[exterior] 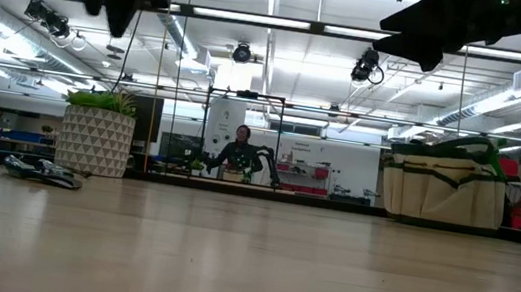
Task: Pick & Place Garden tools in Gardening bag
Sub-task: Put the green shear scissors into the brown gardening bag
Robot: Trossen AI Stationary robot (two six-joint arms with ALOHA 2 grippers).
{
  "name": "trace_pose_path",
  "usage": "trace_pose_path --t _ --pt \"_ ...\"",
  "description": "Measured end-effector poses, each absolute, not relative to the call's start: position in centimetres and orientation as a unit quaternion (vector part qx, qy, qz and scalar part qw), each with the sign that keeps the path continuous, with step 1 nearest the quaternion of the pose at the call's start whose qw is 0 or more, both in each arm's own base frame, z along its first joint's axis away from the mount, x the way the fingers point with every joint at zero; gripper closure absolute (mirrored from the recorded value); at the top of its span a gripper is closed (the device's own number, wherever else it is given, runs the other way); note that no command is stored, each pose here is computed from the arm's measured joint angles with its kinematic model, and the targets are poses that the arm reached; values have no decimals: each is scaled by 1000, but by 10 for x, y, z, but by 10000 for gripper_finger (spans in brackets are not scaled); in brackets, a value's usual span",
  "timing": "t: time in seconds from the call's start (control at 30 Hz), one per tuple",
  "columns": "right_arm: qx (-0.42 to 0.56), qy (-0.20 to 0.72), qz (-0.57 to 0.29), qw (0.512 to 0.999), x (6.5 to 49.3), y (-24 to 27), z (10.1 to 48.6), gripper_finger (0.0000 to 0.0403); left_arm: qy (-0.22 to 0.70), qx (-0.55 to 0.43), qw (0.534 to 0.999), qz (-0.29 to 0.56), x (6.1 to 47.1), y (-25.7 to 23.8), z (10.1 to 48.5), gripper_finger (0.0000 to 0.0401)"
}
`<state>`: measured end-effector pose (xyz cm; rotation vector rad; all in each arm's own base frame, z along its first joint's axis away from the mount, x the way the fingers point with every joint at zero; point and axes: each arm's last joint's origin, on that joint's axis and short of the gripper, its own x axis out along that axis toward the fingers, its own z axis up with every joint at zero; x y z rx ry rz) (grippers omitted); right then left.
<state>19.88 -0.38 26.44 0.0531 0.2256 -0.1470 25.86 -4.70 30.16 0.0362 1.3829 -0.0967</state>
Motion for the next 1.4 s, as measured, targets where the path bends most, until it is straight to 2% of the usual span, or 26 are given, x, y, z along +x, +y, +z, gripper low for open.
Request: trace_pose_path --t 0.73,1.17,1.4 --pt "26 113 -73 991 199 -4 264 151 748 58 659 -50 221 -57 214 202" --pt "26 113 -73 991 199 -4 264 151 728 88 679 -25 217 -53 185 202" --pt "26 113 -74 991 199 -4 264 151 718 131 683 -41 215 -51 173 202"
